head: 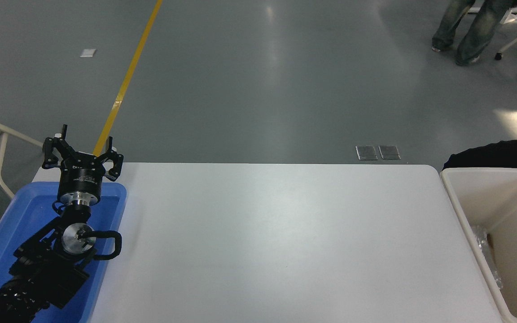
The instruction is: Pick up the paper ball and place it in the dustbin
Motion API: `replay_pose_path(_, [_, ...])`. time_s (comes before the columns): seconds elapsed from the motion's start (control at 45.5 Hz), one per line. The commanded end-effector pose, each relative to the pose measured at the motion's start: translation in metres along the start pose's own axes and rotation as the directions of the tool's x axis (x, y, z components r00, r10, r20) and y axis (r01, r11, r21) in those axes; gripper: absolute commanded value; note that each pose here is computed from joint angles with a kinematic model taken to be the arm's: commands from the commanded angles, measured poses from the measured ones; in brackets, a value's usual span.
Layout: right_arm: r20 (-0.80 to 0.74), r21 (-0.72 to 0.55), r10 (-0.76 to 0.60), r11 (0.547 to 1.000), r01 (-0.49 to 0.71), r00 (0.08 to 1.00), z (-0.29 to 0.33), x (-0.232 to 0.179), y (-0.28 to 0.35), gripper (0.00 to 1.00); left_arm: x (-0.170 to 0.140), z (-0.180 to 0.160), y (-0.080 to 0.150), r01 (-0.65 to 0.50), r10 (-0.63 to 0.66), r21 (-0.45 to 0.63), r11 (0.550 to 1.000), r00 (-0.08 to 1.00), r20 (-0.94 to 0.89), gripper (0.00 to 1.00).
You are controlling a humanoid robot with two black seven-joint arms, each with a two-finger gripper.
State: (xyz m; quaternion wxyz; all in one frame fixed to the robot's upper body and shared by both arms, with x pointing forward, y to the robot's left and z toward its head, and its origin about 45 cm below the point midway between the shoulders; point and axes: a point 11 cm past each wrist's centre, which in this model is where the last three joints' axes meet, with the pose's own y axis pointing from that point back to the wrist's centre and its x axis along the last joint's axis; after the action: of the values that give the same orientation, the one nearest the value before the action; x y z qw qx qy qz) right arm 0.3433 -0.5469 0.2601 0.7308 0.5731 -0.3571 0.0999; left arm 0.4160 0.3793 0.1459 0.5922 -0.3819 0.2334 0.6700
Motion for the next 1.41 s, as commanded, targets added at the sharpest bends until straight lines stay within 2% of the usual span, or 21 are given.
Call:
replay_pose_path(0.0, [0.185, -0.065, 0.053, 0.997, -0.042, 0.981, 0.022, -0.078, -0.072, 0.00, -0.001, 0.000, -0.001, 0.002, -0.002, 0.000, 1.000, 1.000, 0.000, 0.99])
replay_pose_path(0.088, [0.171, -0.101, 0.090, 0.992, -0.073, 0.981, 0.022, -0.089, -0.087, 0.00, -0.001, 0.000, -0.001, 0.001, -0.001, -0.001, 1.000, 1.000, -0.001, 0.99])
replay_pose_path(0.264, [0.247, -0.155, 0.078, 0.987, -0.040, 0.966, 0.032, -0.126, -0.102, 0.00, -0.001, 0.000, -0.001, 0.001, -0.001, -0.001, 1.000, 1.000, -0.001, 0.99])
replay_pose_path(0.593, [0.281, -0.178, 0.060, 0.984, -0.010, 0.958, 0.024, -0.170, -0.117, 0.00, -0.001, 0.000, -0.001, 0.002, -0.002, 0.000, 1.000, 1.000, 0.000, 0.99])
replay_pose_path(1.363, [0.284, -0.163, 0.039, 0.987, 0.008, 0.958, 0.016, -0.177, -0.120, 0.00, -0.001, 0.000, -0.001, 0.002, -0.002, 0.000, 1.000, 1.000, 0.000, 0.99])
replay_pose_path(1.385, [0.286, -0.162, 0.036, 0.987, 0.011, 0.957, 0.017, -0.177, -0.119, 0.10, -0.001, 0.000, -0.001, 0.002, -0.002, 0.000, 1.000, 1.000, 0.000, 0.99])
